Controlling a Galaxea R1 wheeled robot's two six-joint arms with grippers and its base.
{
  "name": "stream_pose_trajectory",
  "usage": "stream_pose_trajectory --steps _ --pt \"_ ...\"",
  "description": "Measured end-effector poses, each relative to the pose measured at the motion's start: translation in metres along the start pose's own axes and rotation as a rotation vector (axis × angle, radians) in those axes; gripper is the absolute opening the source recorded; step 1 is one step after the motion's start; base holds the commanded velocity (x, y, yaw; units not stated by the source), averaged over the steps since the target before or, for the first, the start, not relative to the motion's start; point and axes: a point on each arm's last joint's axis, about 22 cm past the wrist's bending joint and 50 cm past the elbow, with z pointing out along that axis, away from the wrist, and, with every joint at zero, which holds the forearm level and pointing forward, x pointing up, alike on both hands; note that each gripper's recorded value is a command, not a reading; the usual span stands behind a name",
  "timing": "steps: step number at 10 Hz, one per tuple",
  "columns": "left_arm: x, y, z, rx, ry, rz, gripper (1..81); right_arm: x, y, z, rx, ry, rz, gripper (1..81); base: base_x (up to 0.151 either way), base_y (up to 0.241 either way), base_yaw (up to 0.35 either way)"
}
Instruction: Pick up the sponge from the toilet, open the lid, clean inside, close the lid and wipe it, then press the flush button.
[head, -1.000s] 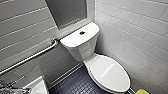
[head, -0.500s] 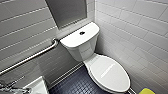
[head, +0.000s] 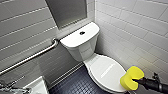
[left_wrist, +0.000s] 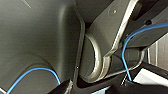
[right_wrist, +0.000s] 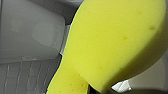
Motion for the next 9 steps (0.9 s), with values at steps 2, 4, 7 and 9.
stream_pose_trajectory --steps 2,4,7,9 --pt "0.000 0.000 0.000 -0.001 0.000 0.000 81.1 0.011 -0.038 0.049 0.032 -0.064 -0.077 1.0 0.000 0.000 0.000" --pt "0.000 0.000 0.000 0.000 0.000 0.000 81.1 -0.004 -0.071 0.106 0.053 -0.160 -0.125 1.0 0.000 0.000 0.000" --pt "-0.001 -0.003 -0.001 0.004 -0.001 -0.001 81.1 0.012 -0.092 0.170 0.022 -0.185 -0.183 1.0 0.000 0.000 0.000" --pt "-0.001 -0.004 -0.002 0.005 -0.001 -0.002 81.1 0.019 -0.084 0.205 -0.022 -0.180 -0.183 1.0 0.000 0.000 0.000"
